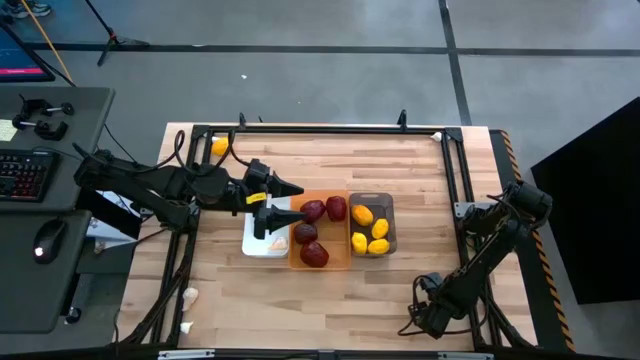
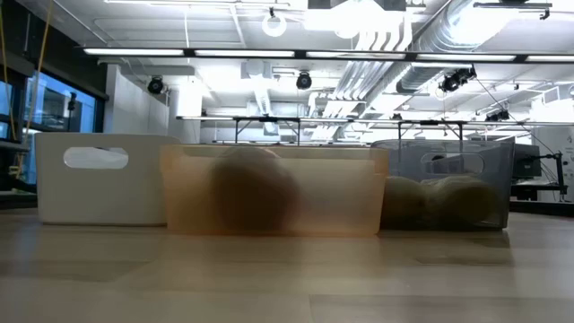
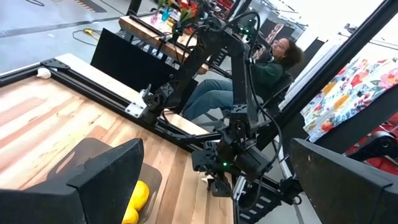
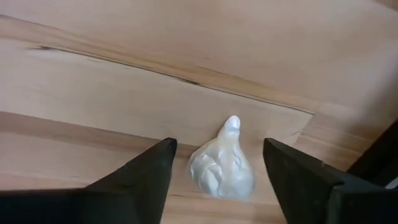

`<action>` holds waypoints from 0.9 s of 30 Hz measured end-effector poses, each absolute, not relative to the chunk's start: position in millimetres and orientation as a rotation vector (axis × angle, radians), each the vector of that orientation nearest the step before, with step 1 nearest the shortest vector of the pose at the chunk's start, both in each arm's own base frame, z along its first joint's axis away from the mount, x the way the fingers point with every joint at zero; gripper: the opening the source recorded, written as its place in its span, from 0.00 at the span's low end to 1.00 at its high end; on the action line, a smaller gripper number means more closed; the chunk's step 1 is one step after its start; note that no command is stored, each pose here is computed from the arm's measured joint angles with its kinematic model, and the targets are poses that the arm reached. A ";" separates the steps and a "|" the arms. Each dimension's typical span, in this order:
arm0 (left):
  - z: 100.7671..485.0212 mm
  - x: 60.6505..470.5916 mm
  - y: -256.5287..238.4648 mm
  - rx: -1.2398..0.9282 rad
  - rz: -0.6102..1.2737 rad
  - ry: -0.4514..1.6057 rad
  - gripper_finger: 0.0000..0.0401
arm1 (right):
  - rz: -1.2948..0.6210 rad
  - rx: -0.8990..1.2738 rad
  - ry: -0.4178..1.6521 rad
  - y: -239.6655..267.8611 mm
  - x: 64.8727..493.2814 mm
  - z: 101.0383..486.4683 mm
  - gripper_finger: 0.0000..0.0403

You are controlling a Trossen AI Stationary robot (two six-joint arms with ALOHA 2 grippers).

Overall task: Sort produce into baskets
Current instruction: Put the white garlic into the white bin

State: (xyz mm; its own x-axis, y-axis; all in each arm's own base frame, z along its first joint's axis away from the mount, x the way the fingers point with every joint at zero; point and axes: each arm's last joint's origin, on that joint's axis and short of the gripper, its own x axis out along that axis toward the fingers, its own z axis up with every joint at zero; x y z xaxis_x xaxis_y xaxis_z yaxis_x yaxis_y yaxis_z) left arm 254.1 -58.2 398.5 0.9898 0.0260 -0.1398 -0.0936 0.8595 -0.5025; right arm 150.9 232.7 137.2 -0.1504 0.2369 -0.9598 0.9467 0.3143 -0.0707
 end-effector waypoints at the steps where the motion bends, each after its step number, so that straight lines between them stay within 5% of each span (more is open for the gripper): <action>1: 398.5 254.1 -58.1 -0.533 0.066 0.129 0.97 | -0.918 1.100 1.611 232.8 151.1 137.2 0.56; 13: 398.5 254.1 -58.1 -0.533 0.068 0.128 0.97 | -0.881 1.056 1.589 235.4 153.4 142.3 0.23; 27: 390.7 252.7 -57.7 -0.494 0.089 0.206 0.97 | -0.673 0.888 1.185 249.6 180.6 192.1 0.20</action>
